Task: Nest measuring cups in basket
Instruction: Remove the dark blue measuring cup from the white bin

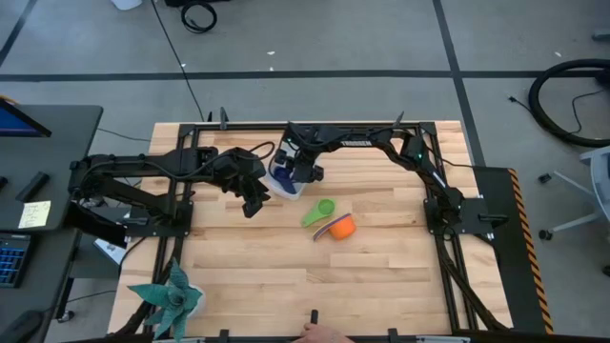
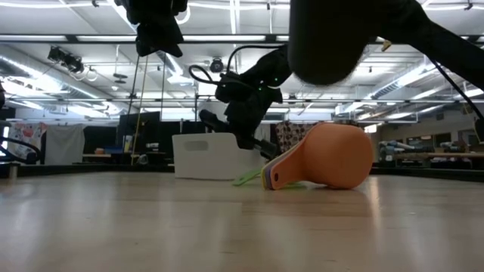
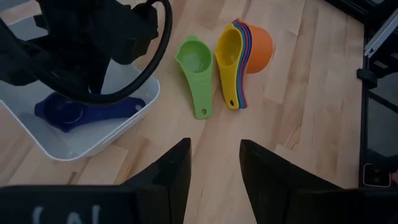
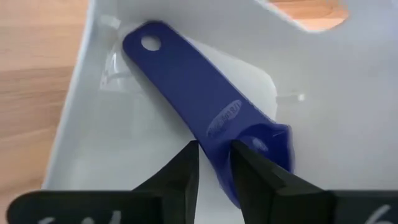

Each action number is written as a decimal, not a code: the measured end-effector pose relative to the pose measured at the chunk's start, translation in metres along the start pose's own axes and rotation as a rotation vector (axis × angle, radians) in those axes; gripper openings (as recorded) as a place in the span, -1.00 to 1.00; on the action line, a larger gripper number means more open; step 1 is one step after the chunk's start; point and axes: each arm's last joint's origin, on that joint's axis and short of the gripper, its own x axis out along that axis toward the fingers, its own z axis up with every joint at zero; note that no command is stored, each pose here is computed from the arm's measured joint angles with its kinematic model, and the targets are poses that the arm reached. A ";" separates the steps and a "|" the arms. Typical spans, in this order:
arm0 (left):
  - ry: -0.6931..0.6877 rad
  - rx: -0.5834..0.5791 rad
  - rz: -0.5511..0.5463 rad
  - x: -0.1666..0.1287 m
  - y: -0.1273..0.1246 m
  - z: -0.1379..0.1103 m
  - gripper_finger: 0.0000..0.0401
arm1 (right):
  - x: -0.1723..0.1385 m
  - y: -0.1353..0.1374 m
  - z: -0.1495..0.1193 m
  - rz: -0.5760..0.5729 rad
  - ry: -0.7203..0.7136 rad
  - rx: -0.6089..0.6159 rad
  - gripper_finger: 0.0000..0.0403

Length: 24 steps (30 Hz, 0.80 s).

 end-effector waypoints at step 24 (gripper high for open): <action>0.000 0.000 -0.001 0.000 0.000 0.000 -0.29 | 0.006 -0.008 -0.001 -0.129 0.067 0.173 -0.92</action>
